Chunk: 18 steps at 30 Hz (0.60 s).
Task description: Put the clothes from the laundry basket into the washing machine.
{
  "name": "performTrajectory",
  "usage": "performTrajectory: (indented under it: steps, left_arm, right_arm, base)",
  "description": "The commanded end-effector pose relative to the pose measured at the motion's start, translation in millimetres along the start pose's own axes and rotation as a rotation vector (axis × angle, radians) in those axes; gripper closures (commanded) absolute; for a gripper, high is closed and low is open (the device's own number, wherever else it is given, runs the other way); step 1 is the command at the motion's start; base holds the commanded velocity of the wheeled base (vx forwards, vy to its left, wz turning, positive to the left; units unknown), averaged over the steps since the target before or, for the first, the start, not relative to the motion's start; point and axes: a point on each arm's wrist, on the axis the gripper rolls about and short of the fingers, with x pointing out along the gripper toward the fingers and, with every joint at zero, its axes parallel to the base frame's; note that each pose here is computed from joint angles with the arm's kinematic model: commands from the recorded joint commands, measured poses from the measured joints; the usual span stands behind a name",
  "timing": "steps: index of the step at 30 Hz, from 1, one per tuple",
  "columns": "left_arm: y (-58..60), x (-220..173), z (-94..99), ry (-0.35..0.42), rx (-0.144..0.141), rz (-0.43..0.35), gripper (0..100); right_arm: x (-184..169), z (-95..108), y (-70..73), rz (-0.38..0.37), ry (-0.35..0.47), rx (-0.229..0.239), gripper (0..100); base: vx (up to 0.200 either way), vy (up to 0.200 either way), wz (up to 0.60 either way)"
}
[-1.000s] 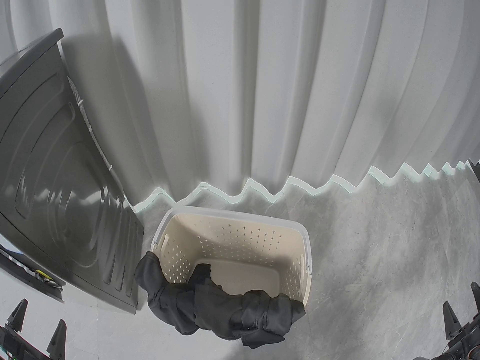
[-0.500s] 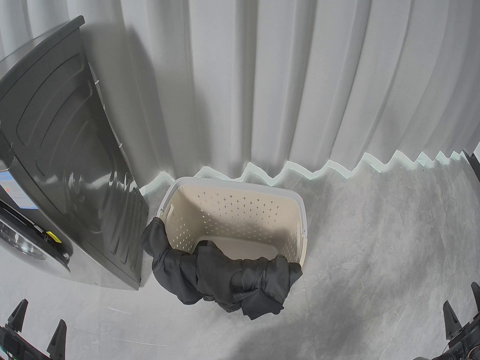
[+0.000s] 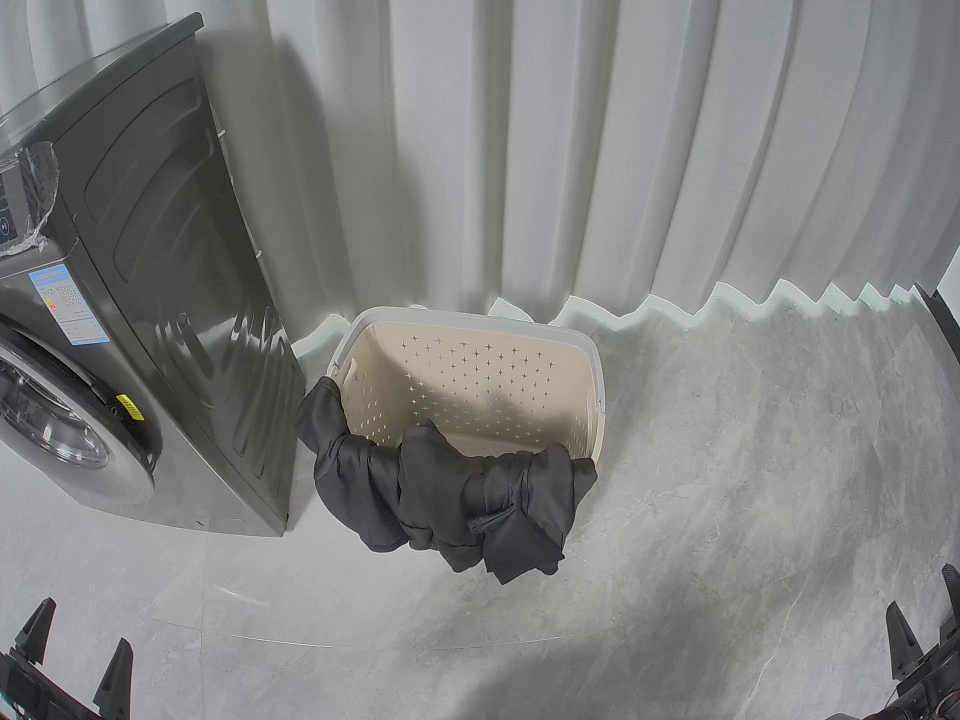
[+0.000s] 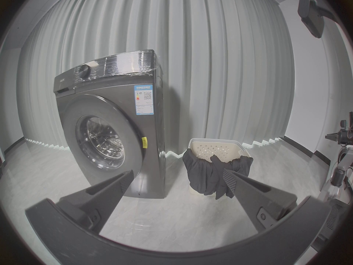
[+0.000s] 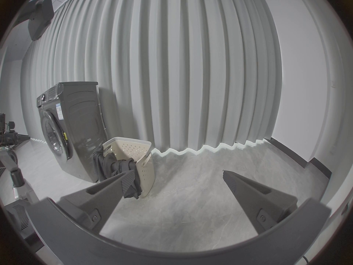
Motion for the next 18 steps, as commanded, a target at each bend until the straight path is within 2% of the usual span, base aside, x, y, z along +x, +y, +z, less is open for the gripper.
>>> performTrajectory:
  steps: [1, 5, 18]
  left_arm:
    - [0.1, 0.0, -4.9, 0.0, 0.0, -0.002, 0]
    - [0.0, 0.0, -4.9, 0.0, -0.002, -0.003, 0]
    - [0.0, 0.0, -4.9, 0.0, -0.003, -0.006, 0]
  right_arm:
    - [0.0, -5.3, 0.0, 0.001, 0.001, 0.0, 0]
    - [0.0, -5.3, 0.0, 0.001, 0.001, 0.0, 0]
    - [0.0, -5.1, 0.0, 0.001, 0.0, 0.0, 0]
  base:
    - [0.0, 0.0, 0.0]
    - [0.0, 0.0, 0.0]
    - [0.0, 0.2, 0.0]
